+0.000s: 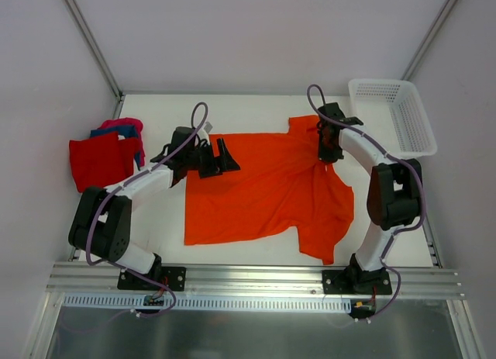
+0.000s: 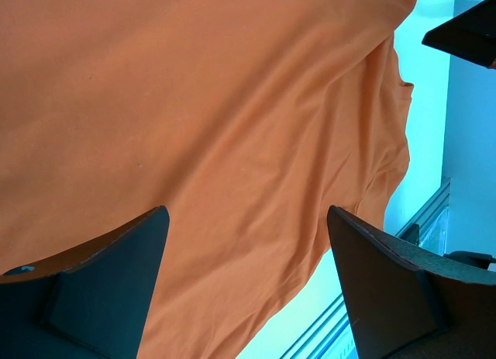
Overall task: Fold and stack the t-shirts
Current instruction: Flatten the tshirt out
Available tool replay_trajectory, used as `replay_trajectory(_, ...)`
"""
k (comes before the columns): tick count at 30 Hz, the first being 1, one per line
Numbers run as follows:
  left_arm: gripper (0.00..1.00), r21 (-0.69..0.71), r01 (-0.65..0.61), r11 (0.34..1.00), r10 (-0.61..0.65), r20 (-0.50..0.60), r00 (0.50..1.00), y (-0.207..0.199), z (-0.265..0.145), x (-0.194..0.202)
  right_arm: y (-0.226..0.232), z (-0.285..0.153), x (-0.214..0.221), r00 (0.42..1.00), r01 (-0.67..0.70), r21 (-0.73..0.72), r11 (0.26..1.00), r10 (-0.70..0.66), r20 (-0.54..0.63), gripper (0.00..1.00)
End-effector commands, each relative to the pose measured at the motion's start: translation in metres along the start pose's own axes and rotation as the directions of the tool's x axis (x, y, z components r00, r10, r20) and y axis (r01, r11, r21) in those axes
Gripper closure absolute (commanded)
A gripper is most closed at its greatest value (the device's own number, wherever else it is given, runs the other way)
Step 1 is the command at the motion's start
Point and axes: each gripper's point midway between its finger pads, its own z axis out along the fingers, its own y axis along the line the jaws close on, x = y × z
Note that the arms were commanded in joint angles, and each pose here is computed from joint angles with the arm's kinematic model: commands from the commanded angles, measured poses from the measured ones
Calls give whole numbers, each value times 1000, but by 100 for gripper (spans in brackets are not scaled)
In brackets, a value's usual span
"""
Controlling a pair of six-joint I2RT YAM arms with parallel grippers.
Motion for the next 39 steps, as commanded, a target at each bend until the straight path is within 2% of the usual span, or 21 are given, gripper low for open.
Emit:
replay_trajectory(1,16,53,-48,997,47,12,999,-16,-11,0,5,-2,7,1000,-18,-3,1000,18,-16,99)
replay_trajectory(14,16,49,-34,998,33,6,999,-18,-22,7,9,20,58,984,-49,9,999,49,-173,99)
replay_trajectory(23,16,38,-61,997,60,29,998,-19,-33,8,-8,15,81,968,-54,112,992,79,-238,99)
replay_trajectory(34,15,-17,-70,997,71,46,996,-12,-48,15,-30,-8,101,971,-74,167,983,109,-213,100)
replay_trajectory(39,15,-24,-66,998,67,44,997,-10,-53,20,-23,-15,100,977,-99,117,988,119,-177,99)
